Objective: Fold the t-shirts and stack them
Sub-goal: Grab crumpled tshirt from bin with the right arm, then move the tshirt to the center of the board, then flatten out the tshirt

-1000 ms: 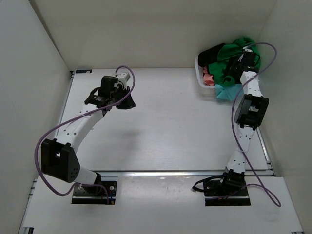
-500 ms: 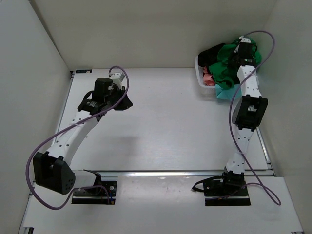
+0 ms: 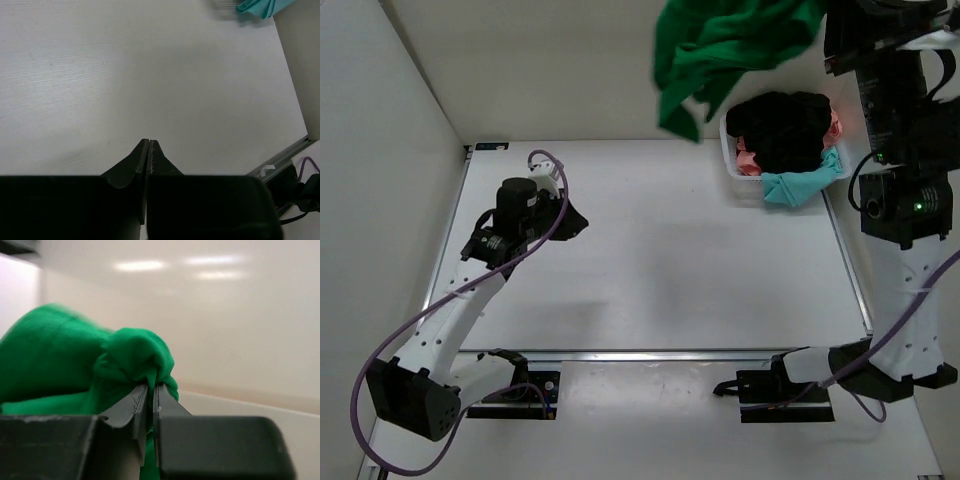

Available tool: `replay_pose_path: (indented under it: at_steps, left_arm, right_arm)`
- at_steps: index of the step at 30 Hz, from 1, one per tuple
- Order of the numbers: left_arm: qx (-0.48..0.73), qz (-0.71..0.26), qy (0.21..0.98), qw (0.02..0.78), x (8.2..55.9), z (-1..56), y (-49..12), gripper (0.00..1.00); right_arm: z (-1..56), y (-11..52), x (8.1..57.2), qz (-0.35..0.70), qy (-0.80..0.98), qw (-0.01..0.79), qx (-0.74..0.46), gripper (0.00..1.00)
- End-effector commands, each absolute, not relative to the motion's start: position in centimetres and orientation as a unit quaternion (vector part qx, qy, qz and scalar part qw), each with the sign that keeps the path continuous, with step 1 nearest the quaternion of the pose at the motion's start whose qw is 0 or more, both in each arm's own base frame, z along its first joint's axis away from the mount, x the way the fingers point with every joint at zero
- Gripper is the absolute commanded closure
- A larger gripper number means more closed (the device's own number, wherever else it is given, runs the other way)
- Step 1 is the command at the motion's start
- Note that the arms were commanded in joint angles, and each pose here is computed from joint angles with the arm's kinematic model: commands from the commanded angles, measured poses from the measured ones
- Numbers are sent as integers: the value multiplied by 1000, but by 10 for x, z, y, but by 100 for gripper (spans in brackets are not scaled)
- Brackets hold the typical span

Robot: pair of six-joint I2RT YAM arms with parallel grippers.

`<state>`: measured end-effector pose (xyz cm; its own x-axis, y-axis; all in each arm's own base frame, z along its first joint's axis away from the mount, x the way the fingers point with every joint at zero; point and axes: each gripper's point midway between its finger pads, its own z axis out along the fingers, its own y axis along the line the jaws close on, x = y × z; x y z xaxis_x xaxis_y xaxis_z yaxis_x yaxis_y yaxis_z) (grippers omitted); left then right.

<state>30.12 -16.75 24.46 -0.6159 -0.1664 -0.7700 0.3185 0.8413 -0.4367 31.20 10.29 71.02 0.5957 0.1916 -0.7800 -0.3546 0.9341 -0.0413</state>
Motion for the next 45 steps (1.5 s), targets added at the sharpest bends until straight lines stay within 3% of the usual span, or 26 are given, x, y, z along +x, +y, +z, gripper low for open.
replay_pose_path:
  at_steps: [1,6,11,12,14,16,22,29,39,45]
  left_arm:
    - [-5,-267,838,477,303,288,-142,90]
    - [-75,-201,793,570,304,359,-76,86]
    - [-76,-158,817,550,288,356,-70,84]
    - [-84,-166,819,543,285,353,-70,84]
    - [-91,-179,839,506,277,324,-73,82]
    - [-96,-182,858,471,271,300,-77,73]
    - [-118,-172,896,392,254,222,-80,64]
    - [-116,-235,919,294,236,145,-143,59]
    - [-149,-210,923,284,252,99,-142,56]
    - [-135,-196,932,272,263,78,-151,54]
  right_arm:
    - [617,153,390,204,543,808,-103,100]
    - [471,217,435,268,686,665,-124,100]
    - [314,255,477,290,826,470,-115,97]
    - [309,256,475,275,842,447,-127,93]
    - [242,236,483,179,911,362,-81,58]
    - [238,214,488,133,923,356,-63,47]
    - [215,187,473,161,928,333,-54,41]
    - [181,239,452,201,929,289,-113,55]
    - [168,326,464,248,909,290,-169,51]
    - [142,343,467,246,913,275,-176,47]
